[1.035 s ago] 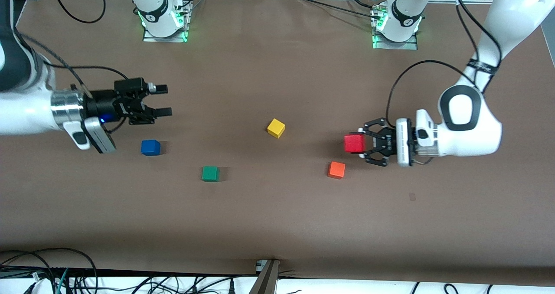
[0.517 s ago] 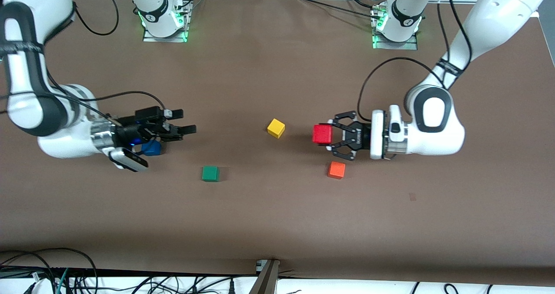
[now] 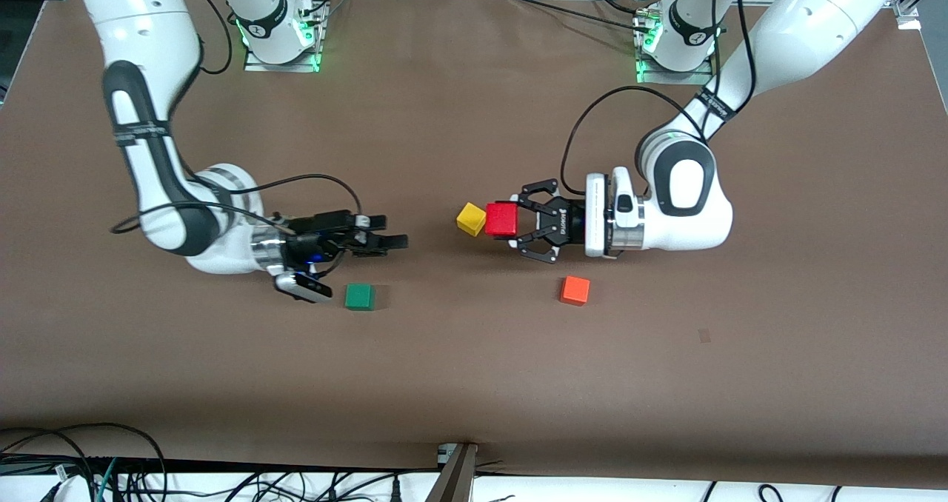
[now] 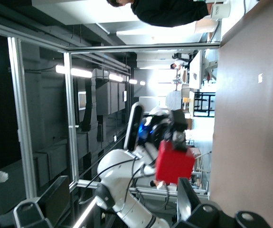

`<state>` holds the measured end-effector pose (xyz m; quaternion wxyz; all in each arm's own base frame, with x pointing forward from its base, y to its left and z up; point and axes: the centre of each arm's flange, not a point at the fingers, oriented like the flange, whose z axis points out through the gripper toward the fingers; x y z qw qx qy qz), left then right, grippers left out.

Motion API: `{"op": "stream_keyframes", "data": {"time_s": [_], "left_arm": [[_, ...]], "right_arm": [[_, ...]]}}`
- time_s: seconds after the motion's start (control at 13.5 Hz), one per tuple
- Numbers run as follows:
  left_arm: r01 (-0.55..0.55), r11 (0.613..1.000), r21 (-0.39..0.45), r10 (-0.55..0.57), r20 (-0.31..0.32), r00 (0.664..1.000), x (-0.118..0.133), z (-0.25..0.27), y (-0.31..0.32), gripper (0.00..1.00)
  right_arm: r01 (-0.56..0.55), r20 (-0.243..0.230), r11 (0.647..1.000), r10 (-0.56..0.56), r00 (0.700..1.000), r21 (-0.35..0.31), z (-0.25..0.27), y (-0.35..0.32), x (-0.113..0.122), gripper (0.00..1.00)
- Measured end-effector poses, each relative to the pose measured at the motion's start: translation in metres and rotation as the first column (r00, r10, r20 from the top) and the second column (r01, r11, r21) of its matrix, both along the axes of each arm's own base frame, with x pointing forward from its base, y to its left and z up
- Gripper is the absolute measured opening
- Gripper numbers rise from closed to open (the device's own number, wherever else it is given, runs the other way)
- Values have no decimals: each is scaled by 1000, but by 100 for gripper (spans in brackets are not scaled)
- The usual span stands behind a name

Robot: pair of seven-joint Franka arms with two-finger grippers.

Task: Pass red block to right arm, stack on blue
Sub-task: 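Carry the red cube toward the right gripper and close the right gripper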

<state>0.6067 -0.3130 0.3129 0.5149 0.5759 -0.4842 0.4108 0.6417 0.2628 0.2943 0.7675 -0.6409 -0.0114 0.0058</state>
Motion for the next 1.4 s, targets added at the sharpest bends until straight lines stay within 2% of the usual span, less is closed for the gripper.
{"op": "stream_keyframes", "data": {"time_s": [0.44, 0.74, 0.96, 1.4], "left_arm": [[-15, 1000, -7, 16, 22, 1000, -1, 11, -41, 56], [-19, 1000, -6, 19, 41, 999, 10, 8, -52, 56], [-17, 1000, -6, 17, 40, 999, 10, 4, -58, 56], [-20, 1000, -5, 20, 40, 999, 11, 3, -60, 56]], "right_arm": [[35, -67, 997, -39, 997, -62, -38, 6, -9, 100], [62, -188, 993, -79, 979, -97, -43, 36, -20, 100], [67, -261, 989, -100, 960, -133, -18, 47, -29, 100], [65, -290, 988, -105, 951, -142, -9, 39, -44, 100]]}}
